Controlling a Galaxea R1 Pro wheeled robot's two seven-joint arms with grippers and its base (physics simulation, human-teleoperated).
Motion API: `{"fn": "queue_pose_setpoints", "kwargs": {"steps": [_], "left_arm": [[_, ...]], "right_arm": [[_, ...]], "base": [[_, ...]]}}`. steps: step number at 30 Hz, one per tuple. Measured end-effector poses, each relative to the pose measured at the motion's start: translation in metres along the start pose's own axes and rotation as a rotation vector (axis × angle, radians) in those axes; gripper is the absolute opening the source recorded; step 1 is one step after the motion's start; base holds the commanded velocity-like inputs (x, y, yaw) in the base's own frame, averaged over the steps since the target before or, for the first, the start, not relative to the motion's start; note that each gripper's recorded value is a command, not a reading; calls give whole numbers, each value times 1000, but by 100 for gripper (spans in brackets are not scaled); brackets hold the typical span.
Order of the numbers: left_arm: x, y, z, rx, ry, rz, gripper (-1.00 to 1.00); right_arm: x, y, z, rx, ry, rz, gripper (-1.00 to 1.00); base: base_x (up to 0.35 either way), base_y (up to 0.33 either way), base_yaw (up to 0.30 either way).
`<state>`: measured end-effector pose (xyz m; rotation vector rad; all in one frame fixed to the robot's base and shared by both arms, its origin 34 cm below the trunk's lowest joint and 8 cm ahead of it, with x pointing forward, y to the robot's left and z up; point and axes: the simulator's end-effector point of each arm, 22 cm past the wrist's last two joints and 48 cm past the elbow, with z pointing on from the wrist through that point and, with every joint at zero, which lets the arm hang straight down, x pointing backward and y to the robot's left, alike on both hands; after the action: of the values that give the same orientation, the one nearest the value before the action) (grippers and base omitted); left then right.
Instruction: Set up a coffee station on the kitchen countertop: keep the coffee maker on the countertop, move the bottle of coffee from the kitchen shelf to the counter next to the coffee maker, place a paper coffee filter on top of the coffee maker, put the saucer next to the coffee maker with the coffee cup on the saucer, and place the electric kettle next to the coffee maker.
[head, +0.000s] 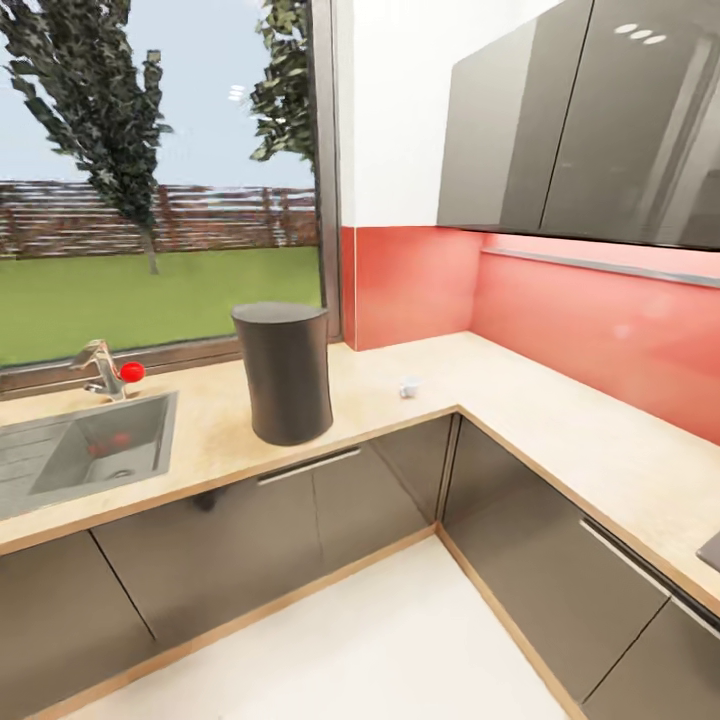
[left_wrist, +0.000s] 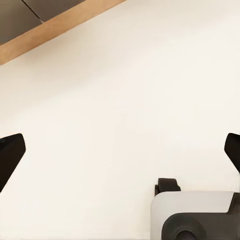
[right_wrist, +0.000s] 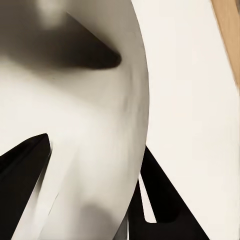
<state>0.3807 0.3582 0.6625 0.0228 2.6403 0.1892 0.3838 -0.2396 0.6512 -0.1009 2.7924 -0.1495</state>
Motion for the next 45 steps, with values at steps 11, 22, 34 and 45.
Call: {"fn": "queue_pose_setpoints", "kwargs": {"steps": [11,22,34,45], "left_arm": [[0,-1,0,3,0,3,100],[0,-1,0,2,-2,2,100],[-1,0,0,2,-5,0,100],[-2,0,0,0,-5,-4,100]], "right_arm": [[0,0,0,0,0,0,-100],[0,-2,0,4,0,-2,-100],[0,-2,0,4,0,-2,-100],[1,-15,2,16,0,-10,-100]], "base": [[0,-118,276],[103,-81,277],[42,-194,231],[0,-171,3]]}}
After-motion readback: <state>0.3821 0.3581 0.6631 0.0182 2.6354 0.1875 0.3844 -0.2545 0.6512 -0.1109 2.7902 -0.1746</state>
